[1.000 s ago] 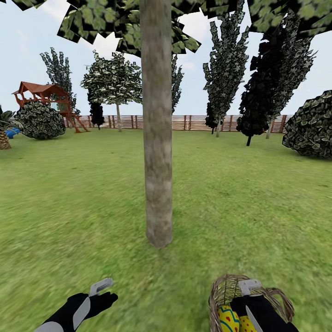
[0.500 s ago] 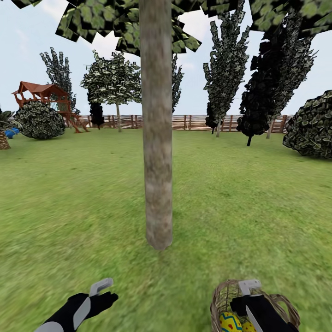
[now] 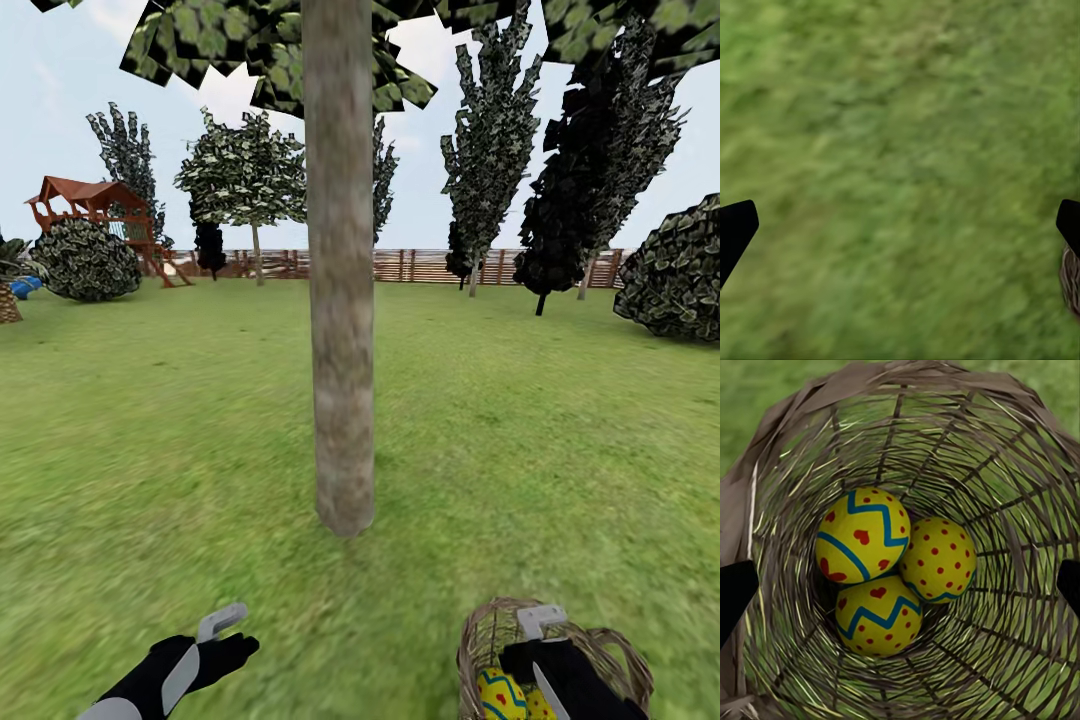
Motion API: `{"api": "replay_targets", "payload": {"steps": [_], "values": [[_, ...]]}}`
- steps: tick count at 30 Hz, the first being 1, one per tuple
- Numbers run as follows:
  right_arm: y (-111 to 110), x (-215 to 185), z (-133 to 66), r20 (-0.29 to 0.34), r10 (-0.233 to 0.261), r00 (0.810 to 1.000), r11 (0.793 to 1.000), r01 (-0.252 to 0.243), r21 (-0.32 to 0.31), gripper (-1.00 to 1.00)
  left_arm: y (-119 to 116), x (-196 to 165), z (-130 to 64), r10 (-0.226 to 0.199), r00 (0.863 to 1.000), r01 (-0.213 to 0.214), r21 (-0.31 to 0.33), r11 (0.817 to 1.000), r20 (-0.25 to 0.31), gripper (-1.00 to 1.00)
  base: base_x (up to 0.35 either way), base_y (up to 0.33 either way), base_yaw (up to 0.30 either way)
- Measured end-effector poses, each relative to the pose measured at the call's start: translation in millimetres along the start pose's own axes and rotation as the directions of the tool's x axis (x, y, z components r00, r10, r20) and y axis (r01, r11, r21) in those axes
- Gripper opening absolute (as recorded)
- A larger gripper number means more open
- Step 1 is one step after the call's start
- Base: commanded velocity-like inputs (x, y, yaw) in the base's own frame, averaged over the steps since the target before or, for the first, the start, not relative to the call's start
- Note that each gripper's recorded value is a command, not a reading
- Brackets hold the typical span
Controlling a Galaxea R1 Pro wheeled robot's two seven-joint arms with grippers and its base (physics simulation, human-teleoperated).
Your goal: Take the three Easter eggs out of the wicker basket on the lawn in the garden, then place them on the lawn next to a single tree (choose any tree) so that all three eggs are next to the same tree and none are left in the basket.
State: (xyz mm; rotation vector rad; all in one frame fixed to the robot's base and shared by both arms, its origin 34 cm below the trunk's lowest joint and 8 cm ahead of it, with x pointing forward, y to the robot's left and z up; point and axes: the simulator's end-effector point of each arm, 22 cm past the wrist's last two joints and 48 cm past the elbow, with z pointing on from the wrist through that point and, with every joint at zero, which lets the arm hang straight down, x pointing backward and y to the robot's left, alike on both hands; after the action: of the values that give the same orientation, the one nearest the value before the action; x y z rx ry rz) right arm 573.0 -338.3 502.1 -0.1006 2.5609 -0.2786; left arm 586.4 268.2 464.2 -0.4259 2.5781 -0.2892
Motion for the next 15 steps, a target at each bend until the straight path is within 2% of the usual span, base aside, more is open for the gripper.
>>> {"api": "replay_targets", "payload": {"steps": [15], "values": [[6, 20, 22.4, 0.002, 0.004, 1.000, 1.000, -0.004, 0.000, 1.00, 8, 20, 23.8, 0.000, 1.000, 0.000, 0.002, 1.000, -0.002, 1.00, 0.000, 0.000, 0.000]]}}
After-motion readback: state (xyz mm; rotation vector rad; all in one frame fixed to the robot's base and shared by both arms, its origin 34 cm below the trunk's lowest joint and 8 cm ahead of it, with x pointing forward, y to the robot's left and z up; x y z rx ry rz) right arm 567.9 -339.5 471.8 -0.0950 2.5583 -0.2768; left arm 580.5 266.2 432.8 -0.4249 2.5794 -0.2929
